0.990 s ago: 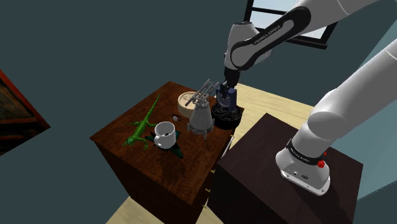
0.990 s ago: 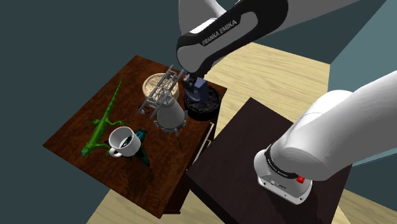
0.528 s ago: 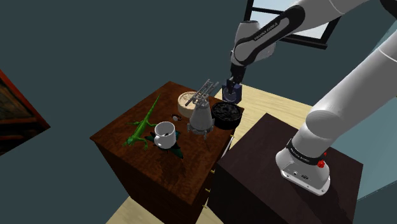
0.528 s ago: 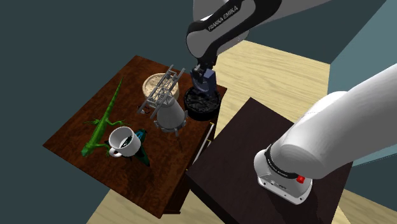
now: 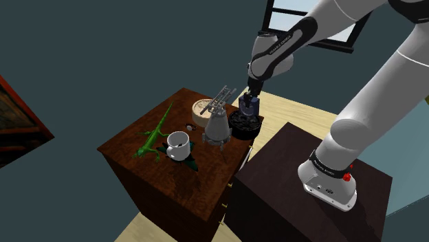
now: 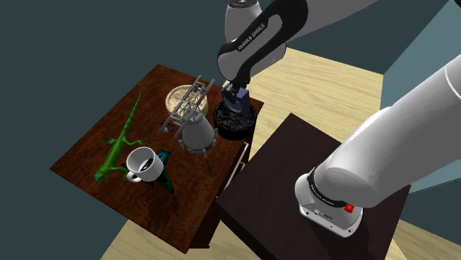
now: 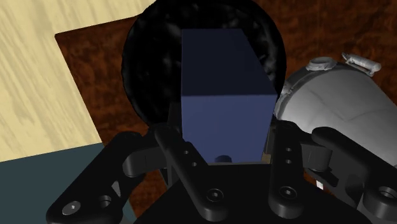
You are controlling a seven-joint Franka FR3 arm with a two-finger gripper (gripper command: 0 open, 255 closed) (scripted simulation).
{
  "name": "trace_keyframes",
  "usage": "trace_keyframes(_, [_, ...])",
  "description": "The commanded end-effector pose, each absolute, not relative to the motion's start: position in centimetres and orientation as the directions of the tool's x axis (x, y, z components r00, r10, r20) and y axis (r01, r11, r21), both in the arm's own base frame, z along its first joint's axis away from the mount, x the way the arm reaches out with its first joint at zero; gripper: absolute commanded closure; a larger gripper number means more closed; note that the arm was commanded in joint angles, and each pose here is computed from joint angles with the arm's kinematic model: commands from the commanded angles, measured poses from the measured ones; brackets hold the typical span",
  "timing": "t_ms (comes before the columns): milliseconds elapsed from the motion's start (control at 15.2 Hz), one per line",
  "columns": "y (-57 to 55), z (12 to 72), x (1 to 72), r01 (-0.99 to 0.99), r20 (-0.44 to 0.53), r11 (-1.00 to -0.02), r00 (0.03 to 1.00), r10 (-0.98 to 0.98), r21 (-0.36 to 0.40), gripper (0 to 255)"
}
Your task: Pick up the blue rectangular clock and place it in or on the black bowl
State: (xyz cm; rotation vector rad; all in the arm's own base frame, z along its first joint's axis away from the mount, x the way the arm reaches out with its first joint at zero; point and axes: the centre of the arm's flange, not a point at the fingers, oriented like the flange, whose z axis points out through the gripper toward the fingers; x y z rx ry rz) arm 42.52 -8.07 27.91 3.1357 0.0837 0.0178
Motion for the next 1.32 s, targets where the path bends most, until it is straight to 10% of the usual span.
trace_keyframes(0, [-8.2, 26.8, 42.5, 0.053, 0.012, -0.999, 0.999, 0.053, 0.005, 255])
trace_keyframes(858, [-8.2, 24.1, 42.5, 0.053, 0.012, -0.999, 0.999, 0.053, 0.005, 255])
trace_keyframes(924, [-8.2, 24.1, 42.5, 0.053, 0.012, -0.999, 0.999, 0.053, 0.005, 0])
trace_keyframes(1254, [-8.2, 24.1, 42.5, 0.053, 0.012, -0.999, 0.999, 0.053, 0.005, 0])
